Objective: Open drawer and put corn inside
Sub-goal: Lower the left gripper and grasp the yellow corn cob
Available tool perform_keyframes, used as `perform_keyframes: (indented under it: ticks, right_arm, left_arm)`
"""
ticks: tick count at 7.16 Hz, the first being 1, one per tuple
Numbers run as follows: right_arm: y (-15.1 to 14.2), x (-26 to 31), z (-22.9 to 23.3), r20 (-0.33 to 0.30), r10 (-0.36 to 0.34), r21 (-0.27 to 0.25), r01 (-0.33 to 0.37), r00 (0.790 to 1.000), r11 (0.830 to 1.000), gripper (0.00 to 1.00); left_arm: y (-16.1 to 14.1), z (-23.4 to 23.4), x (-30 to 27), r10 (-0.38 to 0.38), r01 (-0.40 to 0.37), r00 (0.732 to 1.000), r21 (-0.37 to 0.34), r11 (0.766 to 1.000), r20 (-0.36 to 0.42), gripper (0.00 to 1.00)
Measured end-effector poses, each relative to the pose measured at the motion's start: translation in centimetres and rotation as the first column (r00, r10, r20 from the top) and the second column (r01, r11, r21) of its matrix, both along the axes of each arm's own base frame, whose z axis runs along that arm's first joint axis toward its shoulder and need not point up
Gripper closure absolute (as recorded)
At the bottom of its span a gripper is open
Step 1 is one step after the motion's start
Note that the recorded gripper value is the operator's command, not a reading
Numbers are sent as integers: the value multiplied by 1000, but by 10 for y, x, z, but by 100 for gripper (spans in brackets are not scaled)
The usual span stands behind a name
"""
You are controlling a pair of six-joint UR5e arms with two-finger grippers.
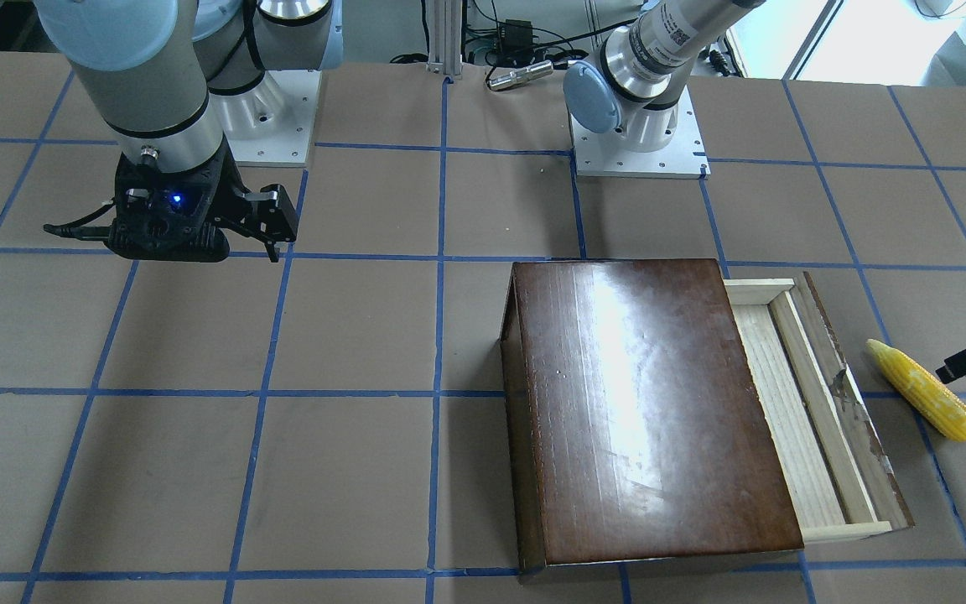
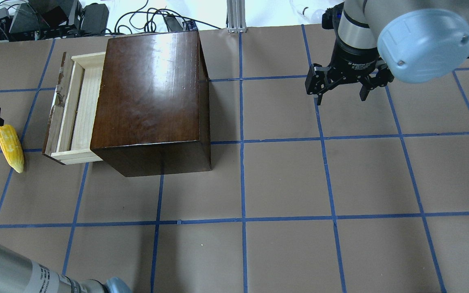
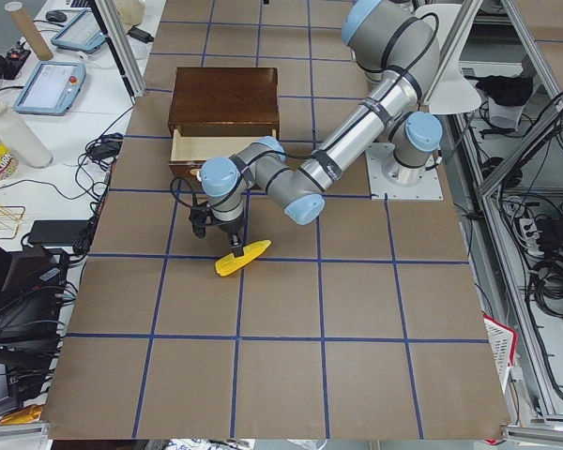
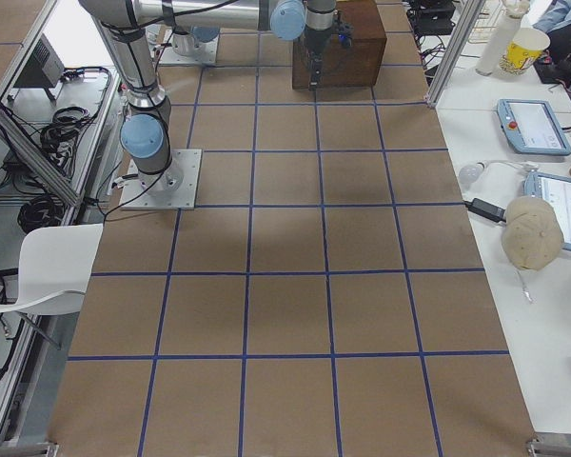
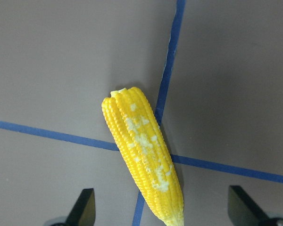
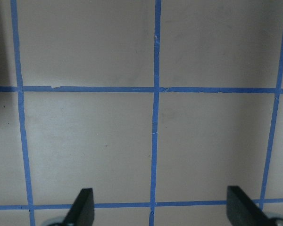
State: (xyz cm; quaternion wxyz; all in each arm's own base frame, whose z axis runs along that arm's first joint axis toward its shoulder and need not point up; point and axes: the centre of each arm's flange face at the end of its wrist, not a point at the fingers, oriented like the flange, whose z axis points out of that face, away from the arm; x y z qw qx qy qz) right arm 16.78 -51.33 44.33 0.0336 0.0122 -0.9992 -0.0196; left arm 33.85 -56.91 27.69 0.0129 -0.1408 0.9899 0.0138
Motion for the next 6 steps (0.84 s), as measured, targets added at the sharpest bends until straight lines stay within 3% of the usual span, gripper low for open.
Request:
perform_keyframes:
  ticks: [4,6]
  right_arm:
    - [0,0,0,0,0,-1,0,1000,1000,0]
    - [0,0,0,0,0,0,0,1000,1000,0]
  left_arm:
    - [1,-39,13,173,-172,985,43,984,-27,0]
    - [-4,-60,17,206,-204,978,56,977,-36,0]
